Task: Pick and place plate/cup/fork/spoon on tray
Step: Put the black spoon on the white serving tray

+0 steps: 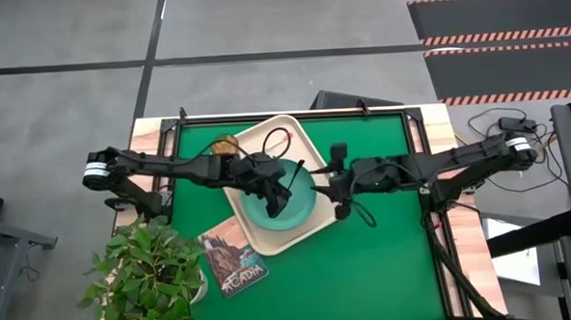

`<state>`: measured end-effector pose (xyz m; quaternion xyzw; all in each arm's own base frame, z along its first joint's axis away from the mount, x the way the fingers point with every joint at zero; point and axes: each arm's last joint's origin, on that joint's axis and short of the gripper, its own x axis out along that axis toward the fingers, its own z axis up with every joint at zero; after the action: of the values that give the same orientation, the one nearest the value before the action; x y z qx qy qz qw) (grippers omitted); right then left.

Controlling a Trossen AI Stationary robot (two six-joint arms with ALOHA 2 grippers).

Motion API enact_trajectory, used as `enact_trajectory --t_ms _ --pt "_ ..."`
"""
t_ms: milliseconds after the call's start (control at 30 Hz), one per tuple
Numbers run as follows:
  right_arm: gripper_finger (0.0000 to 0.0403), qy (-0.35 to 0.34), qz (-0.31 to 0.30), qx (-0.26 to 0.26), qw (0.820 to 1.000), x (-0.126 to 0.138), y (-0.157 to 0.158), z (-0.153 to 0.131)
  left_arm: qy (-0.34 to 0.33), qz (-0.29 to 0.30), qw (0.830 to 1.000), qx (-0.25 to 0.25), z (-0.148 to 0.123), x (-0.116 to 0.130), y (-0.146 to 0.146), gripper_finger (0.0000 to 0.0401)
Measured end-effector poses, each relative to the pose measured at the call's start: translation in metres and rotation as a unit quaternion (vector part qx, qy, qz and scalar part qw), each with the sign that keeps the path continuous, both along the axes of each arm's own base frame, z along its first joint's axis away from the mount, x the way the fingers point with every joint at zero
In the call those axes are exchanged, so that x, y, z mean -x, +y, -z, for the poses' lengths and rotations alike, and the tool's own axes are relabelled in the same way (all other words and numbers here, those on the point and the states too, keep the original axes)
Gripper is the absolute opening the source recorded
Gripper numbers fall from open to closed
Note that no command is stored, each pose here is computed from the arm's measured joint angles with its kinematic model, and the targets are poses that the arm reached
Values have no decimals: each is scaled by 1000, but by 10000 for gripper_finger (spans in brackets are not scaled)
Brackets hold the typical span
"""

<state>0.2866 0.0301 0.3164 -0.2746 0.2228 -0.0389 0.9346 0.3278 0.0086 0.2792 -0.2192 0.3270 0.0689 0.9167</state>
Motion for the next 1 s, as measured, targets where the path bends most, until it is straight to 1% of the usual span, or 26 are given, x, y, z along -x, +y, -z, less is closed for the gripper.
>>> enact_trajectory --t_ms 67,167,267,333,500,667,767,900,1000 --pt "165 52 -40 48 997 -5 3 -6 2 -6 1000 21 1 0 0 0" --pt "160 86 -84 111 987 -18 8 -14 13 -14 999 40 2 2 0 0" --pt "155 108 -110 157 975 -36 11 -14 13 -3 997 71 2 1 -1 0" --pt "152 141 -125 183 965 -48 12 -7 16 5 995 94 3 1 -3 0" --pt "148 186 -144 229 945 -72 16 4 22 18 992 123 3 1 -4 0" --pt "147 232 -115 283 924 -90 15 15 25 24 990 139 2 3 -6 0" --pt "141 257 -123 302 910 -95 15 21 40 23 989 143 4 4 -6 0" --pt "124 271 -130 307 903 -98 15 25 52 22 988 145 6 6 -6 0" --pt "99 271 -130 307 903 -98 16 25 52 28 987 147 6 6 -6 0"
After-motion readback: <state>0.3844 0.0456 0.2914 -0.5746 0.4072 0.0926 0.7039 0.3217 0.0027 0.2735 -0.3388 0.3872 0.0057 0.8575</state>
